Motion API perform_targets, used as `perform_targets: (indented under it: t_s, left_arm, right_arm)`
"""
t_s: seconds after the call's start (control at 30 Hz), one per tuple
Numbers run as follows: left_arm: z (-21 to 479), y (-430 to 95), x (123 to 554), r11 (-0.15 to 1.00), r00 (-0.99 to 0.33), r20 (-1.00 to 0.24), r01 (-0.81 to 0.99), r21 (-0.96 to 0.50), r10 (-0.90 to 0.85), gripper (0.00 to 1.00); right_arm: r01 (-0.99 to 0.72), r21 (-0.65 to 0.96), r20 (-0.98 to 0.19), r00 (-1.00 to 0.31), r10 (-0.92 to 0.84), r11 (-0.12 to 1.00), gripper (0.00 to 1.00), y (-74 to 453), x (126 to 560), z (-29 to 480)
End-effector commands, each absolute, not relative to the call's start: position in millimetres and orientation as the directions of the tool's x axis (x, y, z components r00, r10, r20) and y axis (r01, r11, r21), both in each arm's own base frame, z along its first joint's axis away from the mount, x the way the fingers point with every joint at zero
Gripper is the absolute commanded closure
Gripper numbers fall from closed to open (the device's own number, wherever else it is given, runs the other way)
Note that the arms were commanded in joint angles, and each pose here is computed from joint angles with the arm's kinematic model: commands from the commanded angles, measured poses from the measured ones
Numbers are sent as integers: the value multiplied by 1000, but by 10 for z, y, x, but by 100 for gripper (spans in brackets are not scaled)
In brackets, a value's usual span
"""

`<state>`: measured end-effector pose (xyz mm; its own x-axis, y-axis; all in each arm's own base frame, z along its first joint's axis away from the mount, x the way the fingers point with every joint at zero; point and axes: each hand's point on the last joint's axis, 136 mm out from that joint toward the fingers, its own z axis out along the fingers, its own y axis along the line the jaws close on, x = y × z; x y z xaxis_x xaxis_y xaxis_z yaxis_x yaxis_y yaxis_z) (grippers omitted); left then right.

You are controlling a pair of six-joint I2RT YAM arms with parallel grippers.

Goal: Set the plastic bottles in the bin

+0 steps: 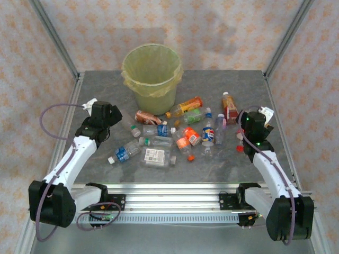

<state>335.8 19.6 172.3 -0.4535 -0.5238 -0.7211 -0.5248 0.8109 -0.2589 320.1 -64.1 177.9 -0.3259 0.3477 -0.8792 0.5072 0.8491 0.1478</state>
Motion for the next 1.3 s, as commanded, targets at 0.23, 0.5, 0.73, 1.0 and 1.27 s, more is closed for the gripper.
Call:
perform_targets:
  t_s: [0.23,0.5,0.73,1.0,1.27]
  left_arm:
    - [1297,-64,3541,759,-497,-612,-581,-292,-616,0]
    - [1116,-132,3840,788,-547,-604,-564,-246,-580,0]
    - [983,-228,4111,799,-574,-584,-549,-246,-574,0]
    - [730,-256,4235,790,-597,-548,-572,-223,-586,1]
    - [556,-126,4183,760,-583,-530,-617,-204,-615,14]
  right_arm:
    - [540,137,-862,-348,369,830,1,-665,3034,1824]
    - [531,140,-863,-348,365,836,1,-653,3002,1824]
    - [521,142,-863,-352,363,842,1,-635,3012,1830]
    - [515,145,-861,-354,364,845,1,-624,3013,1861]
    - [510,143,-859,-362,363,848,1,-611,3009,1863]
